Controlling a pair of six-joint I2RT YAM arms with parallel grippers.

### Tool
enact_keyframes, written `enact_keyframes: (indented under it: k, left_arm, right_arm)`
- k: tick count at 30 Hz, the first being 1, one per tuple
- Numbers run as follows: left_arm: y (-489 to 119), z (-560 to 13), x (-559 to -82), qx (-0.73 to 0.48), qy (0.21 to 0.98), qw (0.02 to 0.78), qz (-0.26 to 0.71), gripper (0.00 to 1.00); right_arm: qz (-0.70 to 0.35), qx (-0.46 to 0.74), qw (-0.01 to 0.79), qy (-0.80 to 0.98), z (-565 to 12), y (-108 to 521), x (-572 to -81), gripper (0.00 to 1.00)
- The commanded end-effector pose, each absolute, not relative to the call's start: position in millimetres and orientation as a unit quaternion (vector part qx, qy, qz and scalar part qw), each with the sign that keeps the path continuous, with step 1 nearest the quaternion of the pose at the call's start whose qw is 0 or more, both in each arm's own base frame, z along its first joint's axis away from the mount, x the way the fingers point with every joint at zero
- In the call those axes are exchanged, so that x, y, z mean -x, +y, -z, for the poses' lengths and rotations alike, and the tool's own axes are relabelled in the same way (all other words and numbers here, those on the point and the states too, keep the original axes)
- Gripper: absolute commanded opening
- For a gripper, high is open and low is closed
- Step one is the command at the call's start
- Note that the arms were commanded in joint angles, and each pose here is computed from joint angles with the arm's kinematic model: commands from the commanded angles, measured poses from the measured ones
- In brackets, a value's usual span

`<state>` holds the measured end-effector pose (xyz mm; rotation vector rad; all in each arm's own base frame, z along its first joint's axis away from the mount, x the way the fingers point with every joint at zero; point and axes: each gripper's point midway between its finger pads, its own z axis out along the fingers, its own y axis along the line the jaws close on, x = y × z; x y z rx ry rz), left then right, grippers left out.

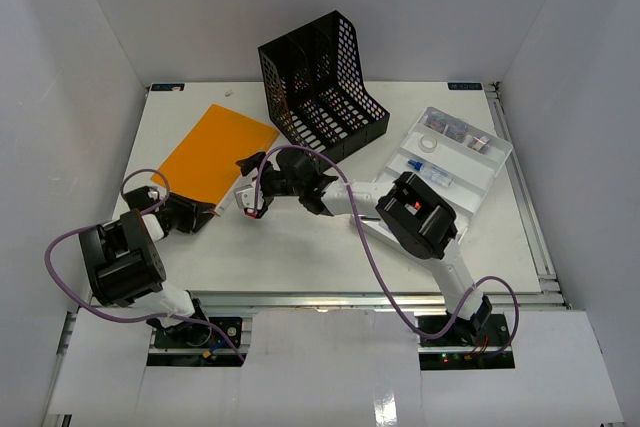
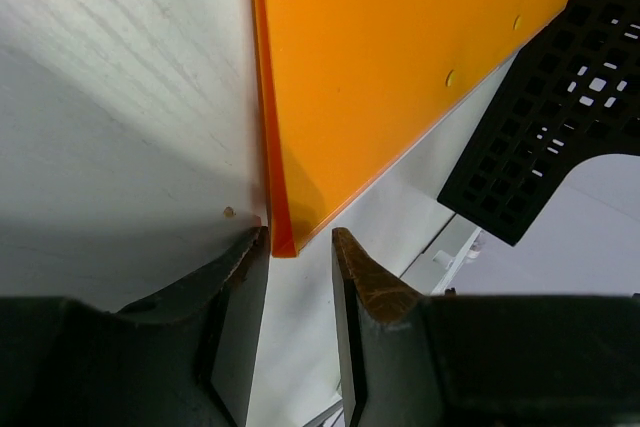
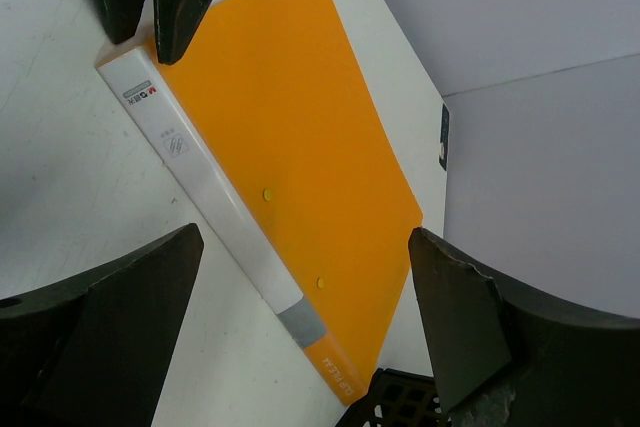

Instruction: Organize the desk

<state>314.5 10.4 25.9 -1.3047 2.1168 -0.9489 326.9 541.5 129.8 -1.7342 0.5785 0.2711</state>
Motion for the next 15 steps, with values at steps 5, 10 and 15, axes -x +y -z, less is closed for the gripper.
enact_keyframes:
  k: [5, 10, 15]
  left_arm:
    - [20, -27, -326, 0.479, 0.769, 0.263, 0.332, 0.36]
    - [22, -29, -329, 0.476, 0.768, 0.272, 0.331, 0.17]
    - [25, -35, -331, 0.47, 0.768, 0.287, 0.327, 0.08]
  right_arm:
    - [-0.138, 0.738, 0.609, 0.254, -140, 552, -326, 0.9]
    - [-0.14, 0.743, 0.602, 0.258, -133, 550, -325, 0.9]
    - [-0.135, 0.767, 0.583, 0.232, -115, 545, -315, 0.9]
